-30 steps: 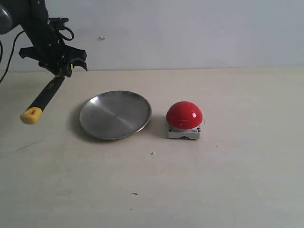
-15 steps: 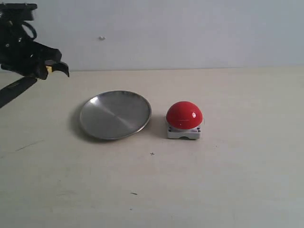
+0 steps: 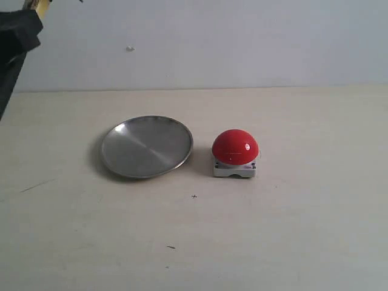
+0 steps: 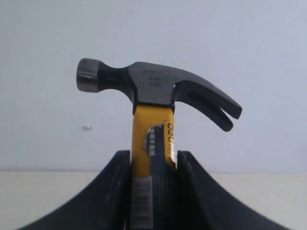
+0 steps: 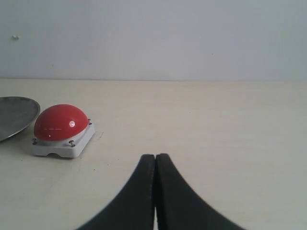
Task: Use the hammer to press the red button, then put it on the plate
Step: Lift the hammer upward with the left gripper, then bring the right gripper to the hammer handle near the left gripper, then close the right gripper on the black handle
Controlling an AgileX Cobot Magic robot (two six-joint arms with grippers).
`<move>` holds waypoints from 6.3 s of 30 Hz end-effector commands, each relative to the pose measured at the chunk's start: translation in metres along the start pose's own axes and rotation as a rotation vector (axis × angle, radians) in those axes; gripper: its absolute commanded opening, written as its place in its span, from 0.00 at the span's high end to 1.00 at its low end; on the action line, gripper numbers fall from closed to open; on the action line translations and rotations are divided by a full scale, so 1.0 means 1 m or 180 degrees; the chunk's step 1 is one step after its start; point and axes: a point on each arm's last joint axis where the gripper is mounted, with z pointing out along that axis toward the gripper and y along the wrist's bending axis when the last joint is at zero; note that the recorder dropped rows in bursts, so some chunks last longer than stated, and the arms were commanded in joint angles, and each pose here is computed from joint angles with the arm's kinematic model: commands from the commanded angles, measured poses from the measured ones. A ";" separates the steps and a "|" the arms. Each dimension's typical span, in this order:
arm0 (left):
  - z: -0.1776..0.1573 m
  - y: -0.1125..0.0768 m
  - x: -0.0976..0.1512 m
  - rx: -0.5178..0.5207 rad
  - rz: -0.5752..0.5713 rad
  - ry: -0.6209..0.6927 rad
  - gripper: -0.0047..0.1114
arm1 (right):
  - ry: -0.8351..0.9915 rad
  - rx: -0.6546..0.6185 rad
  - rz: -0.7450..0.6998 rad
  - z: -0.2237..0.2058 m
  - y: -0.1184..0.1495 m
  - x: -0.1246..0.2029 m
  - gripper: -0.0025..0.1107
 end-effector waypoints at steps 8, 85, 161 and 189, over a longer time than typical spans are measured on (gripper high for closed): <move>-0.040 -0.011 0.011 0.0705 -0.0303 -0.0745 0.96 | -0.0104 0.0033 -0.0035 0.000 -0.001 -0.002 0.98; 0.070 -0.082 0.008 0.0462 0.0183 -0.1237 0.96 | 0.0842 -0.3558 0.0324 0.160 0.180 -0.141 0.45; 0.072 -0.078 0.013 0.0361 -0.0119 -0.1016 0.96 | 0.1115 -0.3696 0.0544 0.247 0.249 -0.133 0.98; 0.071 -0.079 0.012 0.0343 0.0316 -0.1109 0.55 | 0.1121 -0.3797 0.0566 0.244 0.250 -0.134 0.98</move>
